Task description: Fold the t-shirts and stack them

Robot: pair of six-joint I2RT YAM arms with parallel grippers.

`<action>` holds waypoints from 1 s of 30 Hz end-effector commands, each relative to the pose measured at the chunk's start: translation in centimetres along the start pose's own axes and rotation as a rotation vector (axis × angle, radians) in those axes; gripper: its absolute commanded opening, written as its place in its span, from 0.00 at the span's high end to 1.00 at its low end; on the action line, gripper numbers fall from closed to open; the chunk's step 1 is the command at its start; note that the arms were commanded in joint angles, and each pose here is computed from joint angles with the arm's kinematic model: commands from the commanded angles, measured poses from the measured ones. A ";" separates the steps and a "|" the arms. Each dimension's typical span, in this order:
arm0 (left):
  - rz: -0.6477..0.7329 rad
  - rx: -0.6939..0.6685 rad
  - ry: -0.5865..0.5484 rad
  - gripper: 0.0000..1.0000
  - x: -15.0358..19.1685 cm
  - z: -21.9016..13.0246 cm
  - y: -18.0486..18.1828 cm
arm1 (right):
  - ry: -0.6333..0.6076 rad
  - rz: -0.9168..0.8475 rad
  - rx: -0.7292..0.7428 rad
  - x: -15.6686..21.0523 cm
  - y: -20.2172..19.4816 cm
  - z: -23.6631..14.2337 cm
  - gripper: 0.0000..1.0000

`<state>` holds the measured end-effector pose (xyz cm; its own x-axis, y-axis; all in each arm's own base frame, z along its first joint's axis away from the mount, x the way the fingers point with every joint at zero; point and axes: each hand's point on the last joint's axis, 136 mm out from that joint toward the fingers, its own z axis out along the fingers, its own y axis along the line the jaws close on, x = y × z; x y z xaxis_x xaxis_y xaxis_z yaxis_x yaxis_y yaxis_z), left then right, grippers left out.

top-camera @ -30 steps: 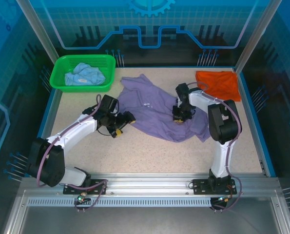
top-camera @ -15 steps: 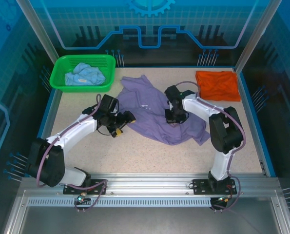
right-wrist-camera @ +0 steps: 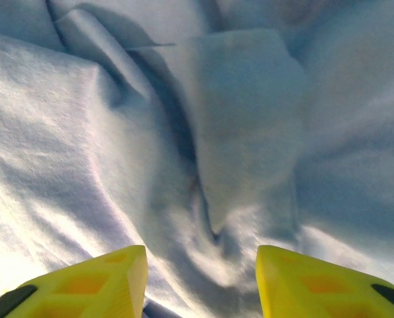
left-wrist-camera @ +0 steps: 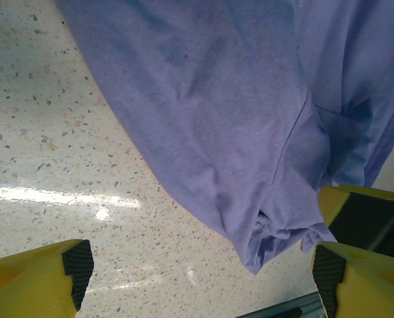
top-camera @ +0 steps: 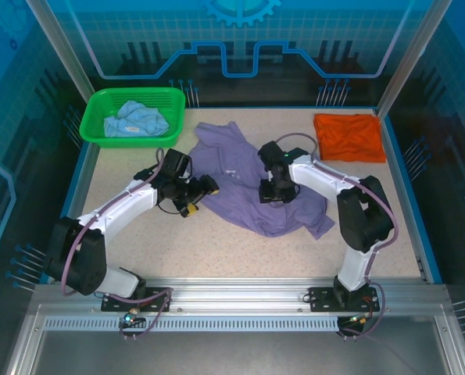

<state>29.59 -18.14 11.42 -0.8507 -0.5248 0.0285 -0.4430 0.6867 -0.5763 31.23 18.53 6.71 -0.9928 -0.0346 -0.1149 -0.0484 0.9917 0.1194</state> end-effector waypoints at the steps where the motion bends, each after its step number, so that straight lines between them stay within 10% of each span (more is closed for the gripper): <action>1: 0.027 0.019 0.022 0.12 0.4 0.1 -0.5 | -0.054 0.087 -0.106 -0.3 -0.1 -3.0 0.48; 24: 0.030 0.018 0.037 0.12 0.0 0.9 -1.0 | 0.136 0.203 -0.162 3.6 -3.0 1.1 0.58; 30: 0.036 0.016 0.037 0.12 -0.2 1.0 -1.1 | 0.125 0.185 -0.219 3.3 -1.5 0.5 0.76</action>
<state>30.00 -18.50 10.40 -0.8541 -0.5177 0.0495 -0.4512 0.6904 -0.5656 28.55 15.82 5.32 -0.9908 0.1317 0.0323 0.1354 0.9456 0.2959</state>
